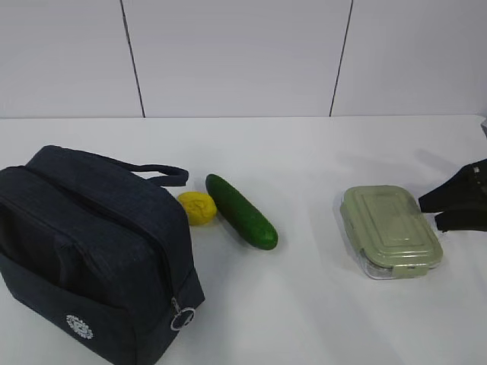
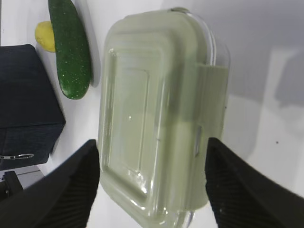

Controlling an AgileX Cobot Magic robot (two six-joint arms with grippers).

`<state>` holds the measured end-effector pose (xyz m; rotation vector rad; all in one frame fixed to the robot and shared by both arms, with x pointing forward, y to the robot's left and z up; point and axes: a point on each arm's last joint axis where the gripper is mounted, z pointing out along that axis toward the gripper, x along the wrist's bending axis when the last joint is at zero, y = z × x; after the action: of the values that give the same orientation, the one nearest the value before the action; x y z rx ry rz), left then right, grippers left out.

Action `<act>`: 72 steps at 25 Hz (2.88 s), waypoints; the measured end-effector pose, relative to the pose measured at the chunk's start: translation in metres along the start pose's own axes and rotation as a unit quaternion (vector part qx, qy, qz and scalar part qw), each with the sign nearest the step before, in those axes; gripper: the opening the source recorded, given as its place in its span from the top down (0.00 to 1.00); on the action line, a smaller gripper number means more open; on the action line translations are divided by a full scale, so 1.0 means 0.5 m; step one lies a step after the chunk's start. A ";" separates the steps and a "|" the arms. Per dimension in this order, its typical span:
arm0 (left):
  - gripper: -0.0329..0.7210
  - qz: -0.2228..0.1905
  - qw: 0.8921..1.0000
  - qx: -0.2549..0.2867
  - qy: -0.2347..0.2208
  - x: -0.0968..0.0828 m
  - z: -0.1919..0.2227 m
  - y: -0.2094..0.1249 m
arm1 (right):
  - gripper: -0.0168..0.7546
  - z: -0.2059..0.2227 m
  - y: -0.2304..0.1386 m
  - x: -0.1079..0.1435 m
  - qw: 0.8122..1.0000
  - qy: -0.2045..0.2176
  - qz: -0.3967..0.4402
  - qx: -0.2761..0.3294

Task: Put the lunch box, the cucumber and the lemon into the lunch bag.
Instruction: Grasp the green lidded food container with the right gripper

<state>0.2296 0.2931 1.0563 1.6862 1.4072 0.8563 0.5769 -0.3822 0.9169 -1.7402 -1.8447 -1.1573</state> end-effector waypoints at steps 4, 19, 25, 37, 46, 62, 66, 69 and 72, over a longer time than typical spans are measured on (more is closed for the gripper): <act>0.38 0.000 1.000 0.000 0.000 0.000 0.000 0.000 | 0.30 0.002 -0.002 0.000 1.000 0.004 -0.007 -0.005; 0.38 0.000 1.000 0.000 0.000 0.000 0.000 0.000 | 0.17 0.002 0.005 -0.013 0.998 -0.034 -0.039 -0.022; 0.38 0.000 1.000 0.000 0.000 0.000 0.000 0.000 | 0.17 0.022 0.004 -0.031 0.999 0.003 -0.037 -0.019; 0.38 0.000 1.000 0.000 0.000 0.000 0.000 0.000 | 0.17 0.062 0.008 -0.086 0.999 0.028 -0.017 -0.025; 0.38 0.000 1.000 0.000 0.000 0.000 0.000 0.000 | 0.19 0.067 0.011 -0.093 0.999 0.038 -0.010 -0.031; 0.38 0.000 1.000 0.000 0.000 0.000 0.000 0.000 | 0.22 0.074 0.010 -0.088 0.999 0.040 -0.007 -0.020; 0.38 0.000 1.000 0.000 0.000 0.000 0.000 0.000 | 0.22 0.077 0.011 -0.085 0.999 0.041 -0.010 -0.016; 0.38 0.000 1.000 0.000 0.000 0.000 0.000 0.000 | 0.22 0.077 0.011 -0.085 0.999 0.040 -0.010 -0.013; 0.38 0.000 1.000 0.000 0.000 0.000 0.000 0.000 | 0.22 0.074 0.014 -0.083 0.999 0.035 -0.017 -0.005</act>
<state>0.2296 0.2931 1.0563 1.6862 1.4072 0.8563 0.6009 -0.3824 0.8664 -1.6568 -1.8372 -1.2281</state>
